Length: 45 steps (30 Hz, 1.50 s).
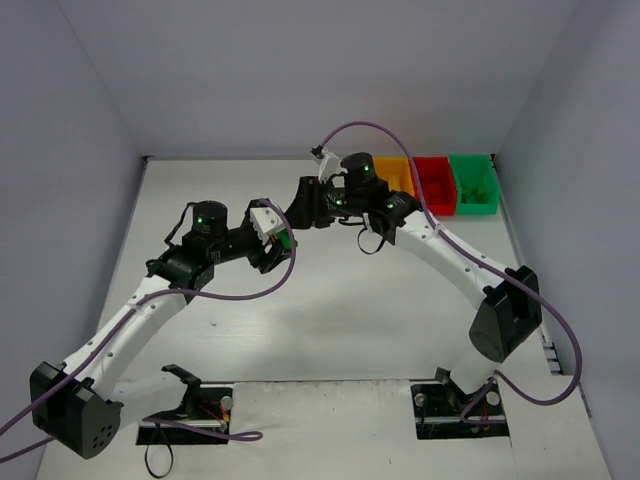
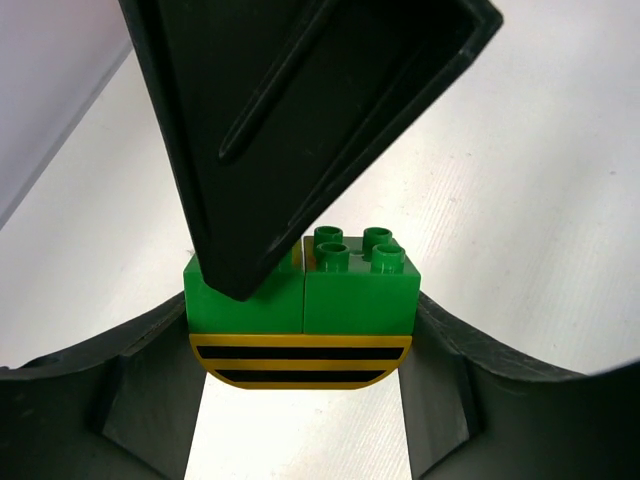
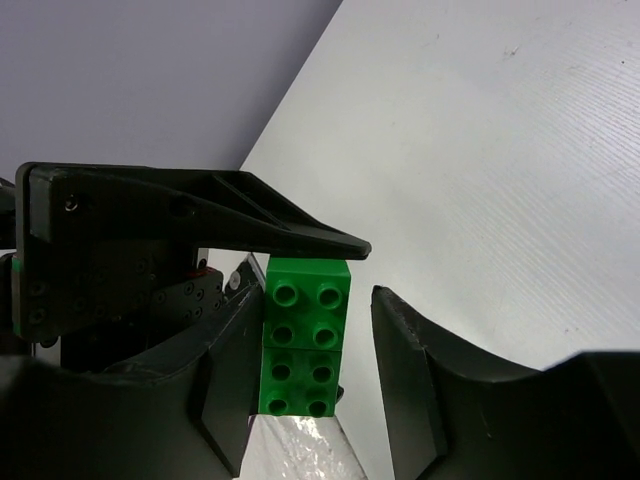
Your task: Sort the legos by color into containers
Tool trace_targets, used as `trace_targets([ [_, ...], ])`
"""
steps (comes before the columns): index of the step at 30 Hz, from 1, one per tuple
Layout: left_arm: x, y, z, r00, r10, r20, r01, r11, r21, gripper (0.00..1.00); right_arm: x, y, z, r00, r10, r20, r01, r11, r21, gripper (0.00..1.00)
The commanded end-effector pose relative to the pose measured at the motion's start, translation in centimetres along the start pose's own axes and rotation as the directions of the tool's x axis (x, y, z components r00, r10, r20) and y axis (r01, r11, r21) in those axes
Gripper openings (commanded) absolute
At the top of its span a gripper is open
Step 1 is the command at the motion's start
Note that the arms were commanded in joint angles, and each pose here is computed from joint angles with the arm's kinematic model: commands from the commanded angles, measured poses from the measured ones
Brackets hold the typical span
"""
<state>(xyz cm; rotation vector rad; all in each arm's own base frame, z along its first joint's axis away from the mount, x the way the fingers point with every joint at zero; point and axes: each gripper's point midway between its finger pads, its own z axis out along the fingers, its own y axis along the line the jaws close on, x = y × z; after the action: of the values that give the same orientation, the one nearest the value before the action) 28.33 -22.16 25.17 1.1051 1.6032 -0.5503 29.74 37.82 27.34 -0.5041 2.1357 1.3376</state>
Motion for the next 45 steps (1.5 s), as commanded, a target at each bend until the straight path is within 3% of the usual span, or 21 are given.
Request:
trace_targets([
  [1, -2.0, 0.0, -0.2, 0.997, 0.037, 0.061, -0.038, 0.999, 0.007, 0.0, -3.3, 3.3, -1.8, 0.99, -0.092, 0.11, 0.099, 0.993, -0.063, 0.43],
  [8, -2.0, 0.4, -0.2, 0.997, 0.045, 0.057, -0.045, 0.999, -0.005, 0.0, -2.9, 3.2, -1.3, 0.993, -0.079, 0.086, 0.086, 0.993, -0.079, 0.28],
  [13, -2.0, 0.6, 0.1, 0.997, 0.051, 0.053, -0.051, 0.999, -0.005, 0.0, -2.7, 3.4, -1.3, 0.994, -0.074, 0.08, 0.081, 0.993, -0.086, 0.39],
  [18, -2.2, 0.8, 0.2, 0.997, 0.059, 0.056, -0.059, 0.998, -0.007, 0.0, -2.5, 3.3, -1.1, 0.995, -0.065, 0.071, 0.072, 0.993, -0.091, 0.39],
  [22, -2.1, 1.0, 0.2, 0.997, 0.06, 0.053, -0.06, 0.998, -0.014, 0.0, -2.2, 3.2, -0.8, 0.996, -0.064, 0.062, 0.07, 0.993, -0.09, 0.22],
  [29, -2.2, 1.1, 0.3, 0.996, 0.064, 0.06, -0.063, 0.998, -0.023, 0.0, -1.6, 2.9, -0.1, 0.998, -0.054, 0.041, 0.058, 0.994, -0.092, 0.09],
  [31, -2.2, 1.1, 0.3, 0.996, 0.064, 0.059, -0.062, 0.998, -0.021, 0.0, -1.6, 2.8, -0.1, 0.998, -0.053, 0.042, 0.057, 0.994, -0.089, 0.15],
  [32, -2.1, 1.1, 0.4, 0.996, 0.064, 0.058, -0.063, 0.998, -0.02, 0.0, -1.6, 2.8, -0.1, 0.998, -0.052, 0.041, 0.056, 0.995, -0.088, 0.21],
  [33, -2.1, 1.1, 0.3, 0.996, 0.065, 0.059, -0.063, 0.998, -0.022, 0.0, -1.7, 2.6, -0.1, 0.997, -0.053, 0.049, 0.057, 0.995, -0.077, 0.36],
  [36, -1.9, 1.1, 0.3, 0.997, 0.061, 0.053, -0.06, 0.998, -0.022, 0.0, -2.1, 2.3, -0.4, 0.996, -0.062, 0.07, 0.065, 0.997, -0.052, 0.52],
  [40, -1.8, 1.1, 0.1, 0.997, 0.058, 0.055, -0.056, 0.998, -0.026, 0.0, -2.2, 1.7, -0.5, 0.995, -0.065, 0.08, 0.067, 0.997, -0.027, 0.57],
  [45, -1.7, 1.0, 0.2, 0.997, 0.048, 0.054, -0.047, 0.999, -0.017, 0.0, -2.0, 2.0, -0.5, 0.995, -0.072, 0.071, 0.075, 0.997, -0.035, 0.53],
])
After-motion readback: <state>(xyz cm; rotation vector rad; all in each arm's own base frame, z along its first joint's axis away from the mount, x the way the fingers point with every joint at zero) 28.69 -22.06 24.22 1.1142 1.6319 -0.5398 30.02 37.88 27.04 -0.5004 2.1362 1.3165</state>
